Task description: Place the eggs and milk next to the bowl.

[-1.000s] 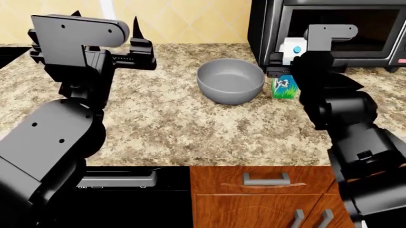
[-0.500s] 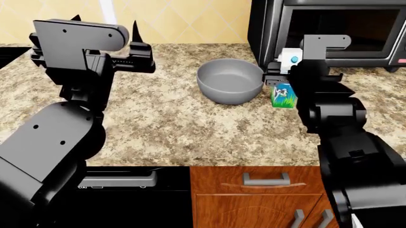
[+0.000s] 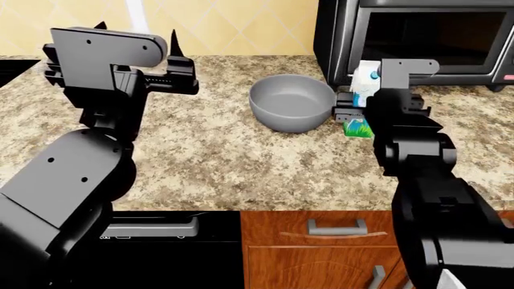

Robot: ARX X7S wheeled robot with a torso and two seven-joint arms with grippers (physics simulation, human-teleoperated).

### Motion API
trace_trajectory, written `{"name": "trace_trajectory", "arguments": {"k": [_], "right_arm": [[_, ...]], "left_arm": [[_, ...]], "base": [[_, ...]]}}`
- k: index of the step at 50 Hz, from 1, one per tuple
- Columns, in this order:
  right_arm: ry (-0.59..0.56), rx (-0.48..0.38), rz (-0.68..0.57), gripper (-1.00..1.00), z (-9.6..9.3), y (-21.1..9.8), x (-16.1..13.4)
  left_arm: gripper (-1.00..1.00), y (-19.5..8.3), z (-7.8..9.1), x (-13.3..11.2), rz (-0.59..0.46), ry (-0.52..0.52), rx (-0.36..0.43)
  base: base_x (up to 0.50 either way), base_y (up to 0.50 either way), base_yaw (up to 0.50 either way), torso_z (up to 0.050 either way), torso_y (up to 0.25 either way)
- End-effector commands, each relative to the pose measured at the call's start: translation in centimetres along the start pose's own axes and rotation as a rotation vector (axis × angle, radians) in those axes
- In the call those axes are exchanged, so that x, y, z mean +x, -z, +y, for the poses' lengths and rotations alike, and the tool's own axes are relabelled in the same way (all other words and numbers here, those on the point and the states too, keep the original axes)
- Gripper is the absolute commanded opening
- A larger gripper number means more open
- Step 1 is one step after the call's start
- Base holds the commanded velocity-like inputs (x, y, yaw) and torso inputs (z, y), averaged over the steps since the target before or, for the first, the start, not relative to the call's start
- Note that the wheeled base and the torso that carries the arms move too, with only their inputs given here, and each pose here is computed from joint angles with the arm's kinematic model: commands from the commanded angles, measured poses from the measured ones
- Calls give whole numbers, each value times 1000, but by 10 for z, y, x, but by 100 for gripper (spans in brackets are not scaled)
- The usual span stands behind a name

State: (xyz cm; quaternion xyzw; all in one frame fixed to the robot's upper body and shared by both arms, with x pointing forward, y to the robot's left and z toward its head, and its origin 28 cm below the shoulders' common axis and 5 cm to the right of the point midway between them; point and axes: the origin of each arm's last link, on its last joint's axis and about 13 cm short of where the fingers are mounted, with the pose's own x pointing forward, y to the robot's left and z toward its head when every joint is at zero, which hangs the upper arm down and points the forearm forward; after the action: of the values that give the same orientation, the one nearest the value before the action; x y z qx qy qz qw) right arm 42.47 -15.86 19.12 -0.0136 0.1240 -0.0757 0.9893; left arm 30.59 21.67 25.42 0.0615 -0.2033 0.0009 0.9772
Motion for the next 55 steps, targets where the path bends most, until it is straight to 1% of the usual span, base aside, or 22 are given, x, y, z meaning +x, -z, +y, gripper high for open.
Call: {"name": "trace_trajectory", "arguments": {"k": [1,6,15,31,36,43,55], "right_arm": [[5,7,9,100,-3,0,0],[0,5,-6,100,-4,-4,0],[-24,25,-20,100,-5,-3,0],[-73,33,-30,100,1,-1,1],[-74,36,-32,100,0,0,0],[-63,35,-41,100,-4,1,-12],[-60,21,-56,100,-6,1,-31]], "left_arm": [[100,1,-1,0,1,5,-1],[100,0,-2,-1,0,10,-5],[100,-1,-2,-2,-3,12,-11],[100,-5,-1,-4,-11,10,-20],[100,-5,0,-5,-11,9,-22],[100,-5,-1,-7,-11,12,-27],[100,-5,-2,-9,-12,16,-39]], "base": [[0,0,0,0,0],[0,0,0,0,0],[0,0,0,0,0],[0,0,0,0,0],[0,0,0,0,0],[0,0,0,0,0],[0,0,0,0,0]]}}
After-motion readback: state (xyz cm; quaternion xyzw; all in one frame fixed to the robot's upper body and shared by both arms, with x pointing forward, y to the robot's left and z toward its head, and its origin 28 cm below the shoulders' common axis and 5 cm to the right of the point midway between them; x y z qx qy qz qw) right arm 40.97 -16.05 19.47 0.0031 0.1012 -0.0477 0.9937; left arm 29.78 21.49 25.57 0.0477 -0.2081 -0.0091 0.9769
